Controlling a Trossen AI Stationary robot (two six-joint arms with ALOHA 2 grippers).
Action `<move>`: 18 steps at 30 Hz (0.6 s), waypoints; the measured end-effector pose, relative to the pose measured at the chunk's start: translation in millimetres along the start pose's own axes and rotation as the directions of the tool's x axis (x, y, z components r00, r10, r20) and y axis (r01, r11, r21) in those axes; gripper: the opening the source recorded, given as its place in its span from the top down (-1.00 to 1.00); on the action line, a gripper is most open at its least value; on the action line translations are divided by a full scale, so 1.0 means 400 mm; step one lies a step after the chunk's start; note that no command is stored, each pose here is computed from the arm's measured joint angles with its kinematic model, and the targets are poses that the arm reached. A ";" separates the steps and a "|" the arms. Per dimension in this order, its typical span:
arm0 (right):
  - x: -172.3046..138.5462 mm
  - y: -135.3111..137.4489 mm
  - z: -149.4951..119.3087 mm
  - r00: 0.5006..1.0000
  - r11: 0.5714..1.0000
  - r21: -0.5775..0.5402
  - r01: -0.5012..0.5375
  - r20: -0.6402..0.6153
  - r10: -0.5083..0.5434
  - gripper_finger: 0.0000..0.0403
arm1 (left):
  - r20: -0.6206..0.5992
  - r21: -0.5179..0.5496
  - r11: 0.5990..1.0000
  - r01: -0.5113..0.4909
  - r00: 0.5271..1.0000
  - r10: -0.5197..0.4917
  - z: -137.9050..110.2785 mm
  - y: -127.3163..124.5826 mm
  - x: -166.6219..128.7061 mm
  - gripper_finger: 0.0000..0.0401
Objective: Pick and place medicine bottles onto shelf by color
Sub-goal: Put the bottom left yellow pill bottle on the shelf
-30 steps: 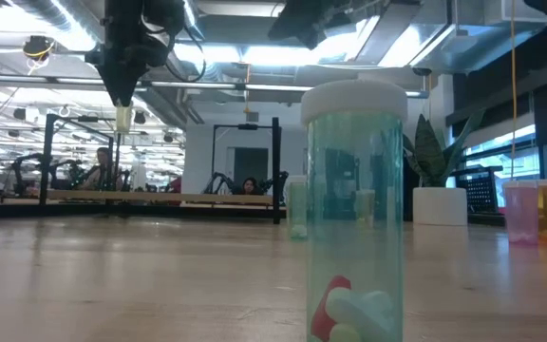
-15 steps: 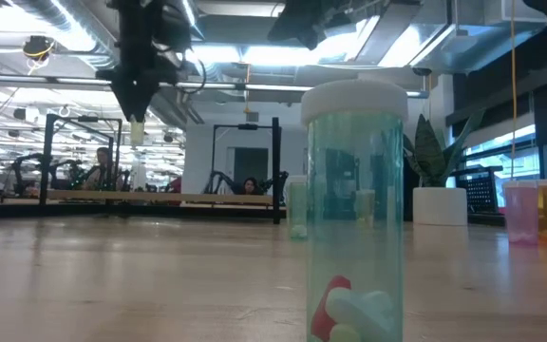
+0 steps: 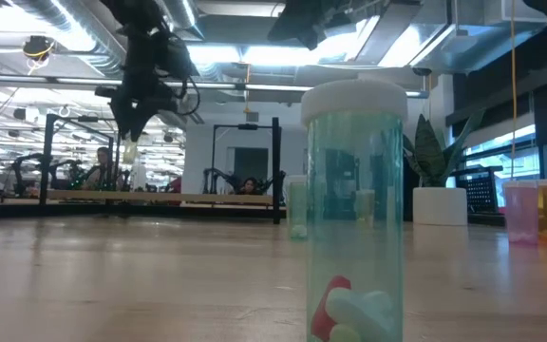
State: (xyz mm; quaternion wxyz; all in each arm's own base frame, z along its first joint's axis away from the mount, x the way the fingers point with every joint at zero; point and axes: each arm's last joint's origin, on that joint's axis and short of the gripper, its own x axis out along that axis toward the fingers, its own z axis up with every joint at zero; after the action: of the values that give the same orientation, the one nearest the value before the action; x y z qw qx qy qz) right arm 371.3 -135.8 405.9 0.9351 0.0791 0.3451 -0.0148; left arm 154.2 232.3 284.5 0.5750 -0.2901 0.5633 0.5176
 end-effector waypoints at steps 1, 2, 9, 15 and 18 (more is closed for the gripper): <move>0.000 0.000 0.000 1.000 1.000 0.000 0.000 0.000 0.000 0.91 | -0.008 -0.011 1.000 -0.001 1.000 0.001 -0.002 0.002 0.008 0.47; 0.000 0.000 0.000 1.000 1.000 0.000 0.000 0.000 0.000 0.91 | -0.018 -0.024 1.000 -0.004 1.000 0.003 -0.005 0.003 0.016 0.47; 0.000 0.000 0.000 1.000 1.000 0.000 0.000 0.000 0.000 0.91 | 0.020 -0.047 0.999 0.009 1.000 -0.008 0.000 -0.003 0.049 0.47; 0.000 0.000 0.000 1.000 1.000 0.000 0.000 0.000 0.000 0.91 | 0.029 -0.068 0.998 0.010 1.000 -0.008 0.002 0.004 0.065 0.47; 0.001 0.001 0.000 1.000 1.000 0.007 -0.001 -0.001 0.001 0.91 | 0.023 -0.085 0.996 0.029 0.999 -0.027 0.004 0.013 0.071 0.47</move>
State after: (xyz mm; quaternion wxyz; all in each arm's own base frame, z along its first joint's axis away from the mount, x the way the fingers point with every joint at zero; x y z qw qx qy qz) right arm 371.4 -135.6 405.6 0.9347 0.0827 0.3454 -0.0157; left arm 145.2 242.9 259.2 0.5755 -0.3163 0.5303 0.5362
